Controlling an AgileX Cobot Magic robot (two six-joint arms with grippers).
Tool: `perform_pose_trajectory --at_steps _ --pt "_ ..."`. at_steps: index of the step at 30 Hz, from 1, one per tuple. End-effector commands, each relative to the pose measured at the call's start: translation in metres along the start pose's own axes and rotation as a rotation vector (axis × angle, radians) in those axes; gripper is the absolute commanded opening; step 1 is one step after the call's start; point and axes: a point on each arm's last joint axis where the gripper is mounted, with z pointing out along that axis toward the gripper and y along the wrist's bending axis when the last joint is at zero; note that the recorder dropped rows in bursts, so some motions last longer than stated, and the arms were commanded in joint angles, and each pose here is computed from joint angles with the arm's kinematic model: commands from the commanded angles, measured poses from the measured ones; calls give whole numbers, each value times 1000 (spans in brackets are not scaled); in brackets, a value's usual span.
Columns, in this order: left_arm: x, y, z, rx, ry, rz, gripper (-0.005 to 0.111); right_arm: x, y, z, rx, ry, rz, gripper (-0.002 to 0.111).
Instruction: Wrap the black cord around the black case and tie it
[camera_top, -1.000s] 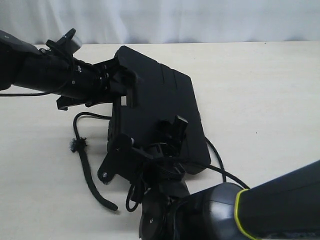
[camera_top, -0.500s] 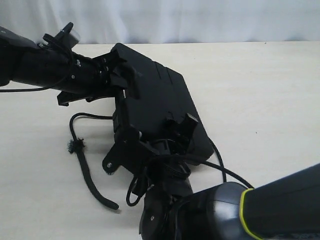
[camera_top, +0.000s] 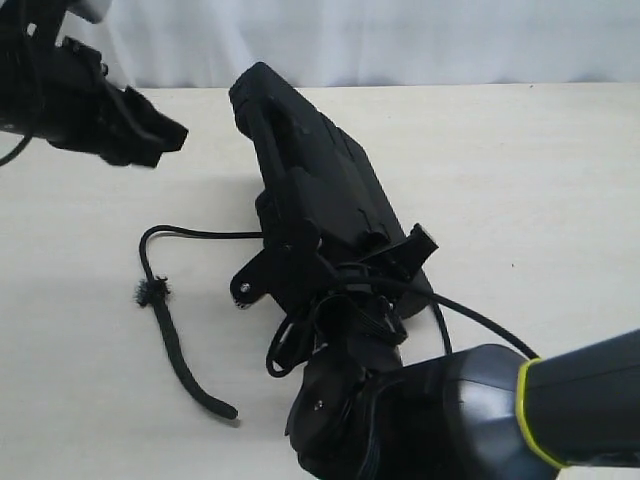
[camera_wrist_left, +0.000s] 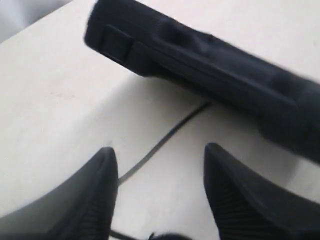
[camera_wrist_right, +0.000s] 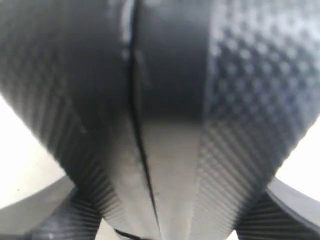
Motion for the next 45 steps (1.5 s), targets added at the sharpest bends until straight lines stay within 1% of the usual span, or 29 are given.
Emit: perform_pose_trajectory --at_steps 1,2,3,5,6,7,10,12,14,15,16,19,20,21,22,25,26,28,30,31,33,35,36,37,39,40,41,43,45 --pt "26 -17 5 280 203 501 50 -13 -15 -7 35 -41 65 4" --pt "32 -17 8 326 246 565 50 -14 -17 -8 25 -45 72 4" --pt "41 -14 13 374 318 665 50 -17 -19 -10 12 -52 85 4" --pt "53 -6 25 391 411 753 50 -19 -22 -13 4 -60 98 4" --pt "57 -3 30 393 430 794 50 -19 -21 -13 -5 -57 102 4" --pt "60 0 38 406 433 855 50 -19 -19 -14 -32 -46 109 4" --pt "68 5 58 436 426 977 50 -16 -12 -14 -109 -7 128 4" --pt "76 10 74 448 429 1047 50 -16 -11 -14 -117 -5 129 4" --pt "87 13 90 487 443 1101 50 -15 -11 -14 -117 -3 130 4" --pt "97 16 99 514 468 1158 50 -15 -11 -14 -117 4 135 4" --pt "100 18 104 517 474 1188 50 -14 -11 -14 -118 12 141 4" --pt "106 27 122 450 467 1289 50 -12 -11 -14 -117 33 158 4" --pt "108 28 124 448 466 1307 50 -12 -11 -14 -117 33 158 4" --pt "112 28 129 470 467 1339 50 -12 -11 -14 -117 33 158 4" --pt "116 27 132 489 466 1328 50 -12 -11 -14 -117 33 158 4" --pt "127 22 136 589 484 1279 48 -12 -11 -14 -117 33 158 4" --pt "126 21 134 586 481 1257 44 -12 -11 -14 -117 33 158 4" --pt "111 21 123 494 484 1122 19 -12 -11 -14 -117 33 158 4" --pt "96 21 107 397 481 977 -1 -12 -11 -14 -117 33 158 4" --pt "91 21 100 368 480 919 0 -12 -11 -14 -117 33 160 4" --pt "85 26 84 325 487 764 0 -12 -11 -14 -117 33 160 4" --pt "86 36 68 299 491 571 0 -12 -11 -14 -117 33 168 4" --pt "87 45 58 275 484 455 0 -12 -11 -14 -118 37 178 4" --pt "87 52 50 252 460 361 0 -12 -11 -14 -118 40 185 4" --pt "82 66 35 213 342 166 0 -12 -11 -14 -118 41 198 4" --pt "81 72 28 212 282 95 0 -12 -11 -14 -118 41 198 4" --pt "82 76 21 230 238 56 0 -12 -11 -14 -118 41 198 4" --pt "86 83 12 262 201 -10 0 -12 -11 -14 -118 41 198 4" --pt "86 88 9 243 172 -51 0 -12 -11 -14 -120 41 198 4"
